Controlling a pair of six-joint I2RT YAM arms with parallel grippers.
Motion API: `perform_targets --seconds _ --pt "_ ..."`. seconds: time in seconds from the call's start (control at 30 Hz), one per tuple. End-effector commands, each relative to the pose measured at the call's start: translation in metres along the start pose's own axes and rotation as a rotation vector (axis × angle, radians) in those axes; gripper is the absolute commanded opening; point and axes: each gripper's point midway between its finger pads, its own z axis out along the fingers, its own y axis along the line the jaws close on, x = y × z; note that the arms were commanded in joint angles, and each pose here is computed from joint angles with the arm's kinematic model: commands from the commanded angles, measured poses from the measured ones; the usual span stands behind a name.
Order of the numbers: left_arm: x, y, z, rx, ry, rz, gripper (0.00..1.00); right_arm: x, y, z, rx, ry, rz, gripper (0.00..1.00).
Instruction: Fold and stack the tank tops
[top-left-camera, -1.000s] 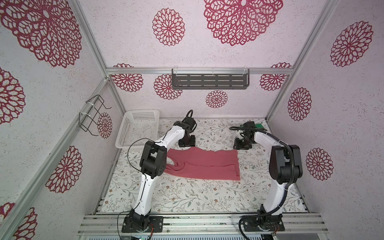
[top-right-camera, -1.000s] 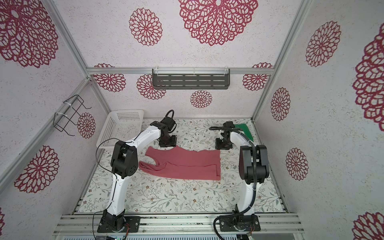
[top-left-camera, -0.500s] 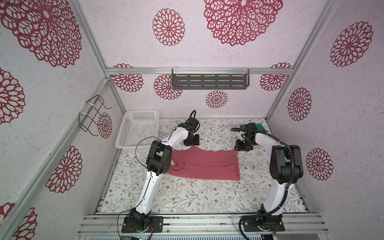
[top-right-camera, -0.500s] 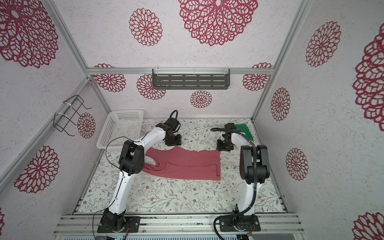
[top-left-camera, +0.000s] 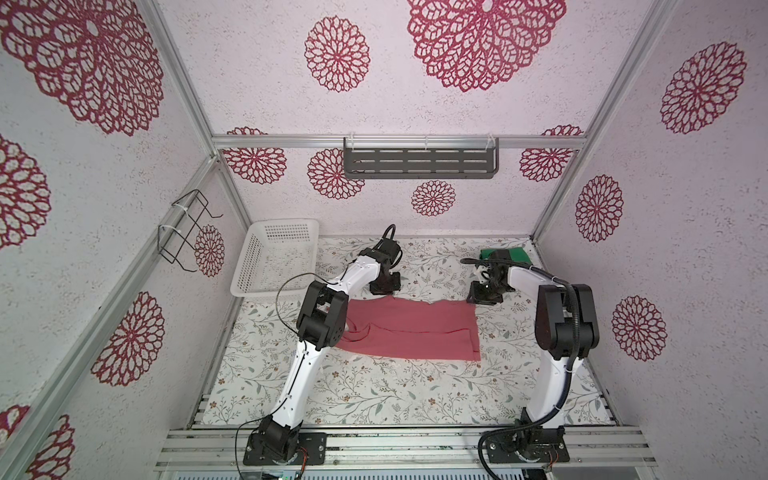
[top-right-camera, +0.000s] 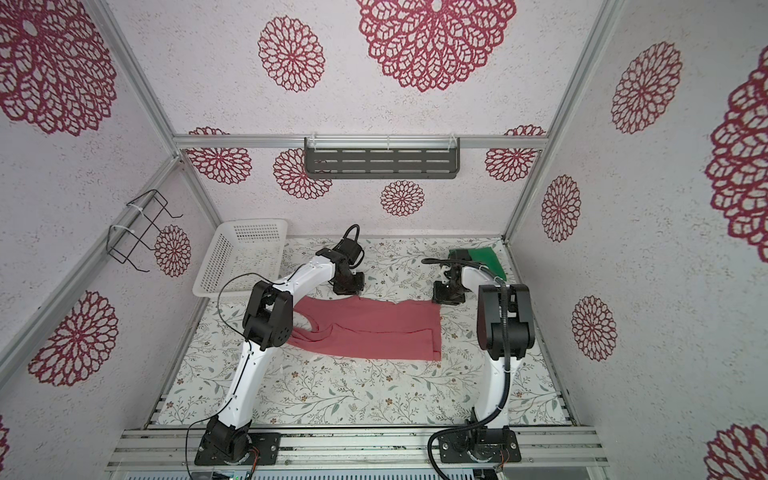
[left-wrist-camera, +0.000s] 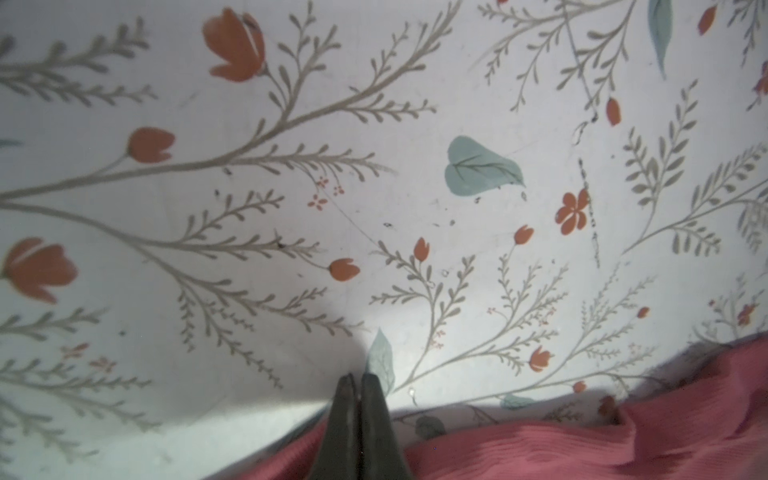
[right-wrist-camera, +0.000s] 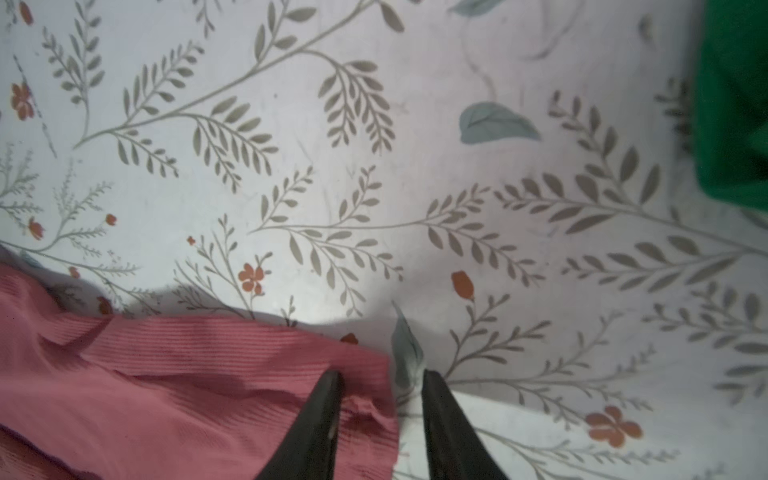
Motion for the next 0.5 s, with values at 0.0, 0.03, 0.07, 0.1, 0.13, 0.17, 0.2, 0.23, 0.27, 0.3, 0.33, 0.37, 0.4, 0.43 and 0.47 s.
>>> perform_targets --seconds 0.0,0.03,0.07,0.1,0.13,0.17,0.2,0.23,0.27,0.3,0.33,0.37,0.4,0.43,0.47 --pt "0.0 0.002 -0.004 -0.012 -0.008 0.019 0.0 -0.001 0.008 0.004 -0.033 0.019 -0.008 0.26" --pt "-0.002 0.002 -0.007 -0.007 -0.019 0.029 0.0 -0.004 0.009 0.002 -0.036 0.014 -0.014 0.18" --pt "-0.005 0.002 -0.011 -0.005 -0.034 0.037 0.0 -0.007 0.011 -0.001 -0.039 0.007 -0.029 0.09" --pt "-0.009 0.002 -0.014 -0.004 -0.047 0.043 0.0 -0.01 0.012 -0.004 -0.041 -0.002 -0.041 0.0" --pt "-0.012 0.002 -0.018 0.0 -0.06 0.048 0.0 -0.014 0.013 -0.008 -0.042 -0.015 -0.057 0.0" --pt "-0.015 0.001 -0.022 0.006 -0.07 0.052 0.0 -0.018 0.014 -0.013 -0.041 -0.03 -0.074 0.0" --pt "-0.018 0.0 -0.024 0.01 -0.077 0.055 0.0 -0.021 0.015 -0.016 -0.039 -0.04 -0.09 0.0" --pt "-0.02 0.002 -0.027 0.011 -0.084 0.053 0.0 -0.024 0.016 -0.021 -0.037 -0.053 -0.102 0.0" --pt "-0.023 0.003 -0.03 0.009 -0.09 0.054 0.0 -0.026 0.016 -0.025 -0.034 -0.065 -0.112 0.0" --pt "-0.025 0.003 -0.033 0.01 -0.096 0.053 0.0 -0.027 0.016 -0.028 -0.032 -0.075 -0.123 0.0" --pt "-0.026 0.005 -0.036 0.007 -0.103 0.053 0.0 -0.028 0.017 -0.033 -0.031 -0.089 -0.134 0.0" --pt "-0.028 0.005 -0.039 0.007 -0.108 0.055 0.0 -0.029 0.018 -0.037 -0.03 -0.098 -0.143 0.0" --pt "-0.029 0.006 -0.043 0.006 -0.114 0.058 0.0 -0.029 0.02 -0.041 -0.031 -0.109 -0.154 0.0" --pt "-0.029 0.005 -0.046 0.005 -0.12 0.061 0.0 -0.028 0.021 -0.046 -0.028 -0.118 -0.164 0.0" --pt "-0.03 0.005 -0.049 0.005 -0.126 0.064 0.0 -0.028 0.021 -0.051 -0.023 -0.126 -0.17 0.0"
